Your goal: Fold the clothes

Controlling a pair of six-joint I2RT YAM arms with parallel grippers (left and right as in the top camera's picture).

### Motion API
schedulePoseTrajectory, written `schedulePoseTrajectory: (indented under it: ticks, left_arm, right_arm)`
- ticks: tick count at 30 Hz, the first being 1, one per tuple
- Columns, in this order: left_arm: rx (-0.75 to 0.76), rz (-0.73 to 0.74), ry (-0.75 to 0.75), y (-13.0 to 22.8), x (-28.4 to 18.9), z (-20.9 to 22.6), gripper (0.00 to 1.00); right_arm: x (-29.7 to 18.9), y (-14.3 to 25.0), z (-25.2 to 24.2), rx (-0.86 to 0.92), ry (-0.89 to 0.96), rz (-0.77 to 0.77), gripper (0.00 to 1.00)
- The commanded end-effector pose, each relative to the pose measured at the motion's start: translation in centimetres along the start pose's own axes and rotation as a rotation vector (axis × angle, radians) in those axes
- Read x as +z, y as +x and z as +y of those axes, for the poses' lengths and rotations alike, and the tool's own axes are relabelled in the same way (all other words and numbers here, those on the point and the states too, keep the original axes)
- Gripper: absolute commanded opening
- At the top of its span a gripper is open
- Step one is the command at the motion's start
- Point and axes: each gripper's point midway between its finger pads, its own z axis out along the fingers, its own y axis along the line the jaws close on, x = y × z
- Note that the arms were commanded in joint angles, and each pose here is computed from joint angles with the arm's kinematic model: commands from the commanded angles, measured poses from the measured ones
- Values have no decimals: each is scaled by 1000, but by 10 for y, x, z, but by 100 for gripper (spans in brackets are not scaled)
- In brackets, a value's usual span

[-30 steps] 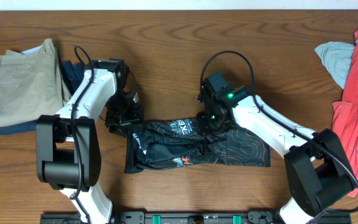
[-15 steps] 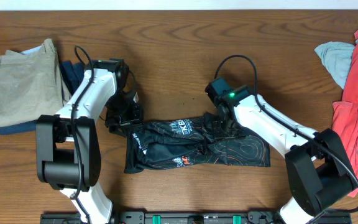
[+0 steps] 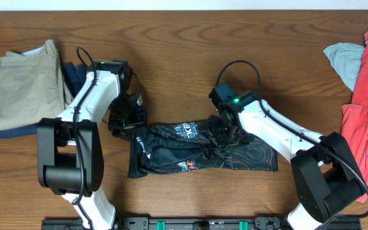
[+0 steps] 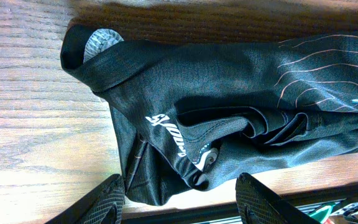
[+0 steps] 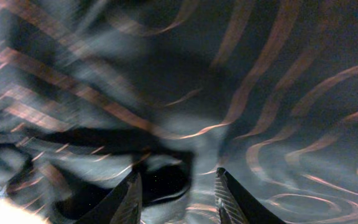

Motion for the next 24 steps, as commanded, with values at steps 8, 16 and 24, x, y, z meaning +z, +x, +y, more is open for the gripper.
schedulePoseTrajectory:
  ticks: [8, 16, 24]
  left_arm:
    - [0, -11, -2, 2, -3, 1, 59]
    - [0, -10, -3, 2, -3, 2, 59]
    - [0, -10, -3, 2, -3, 2, 64]
  right_arm:
    - [-19, 39, 72, -287, -426, 133, 36]
    - [-26, 55, 89, -376, -516, 169, 41]
    - [-29, 55, 90, -380, -506, 156, 38]
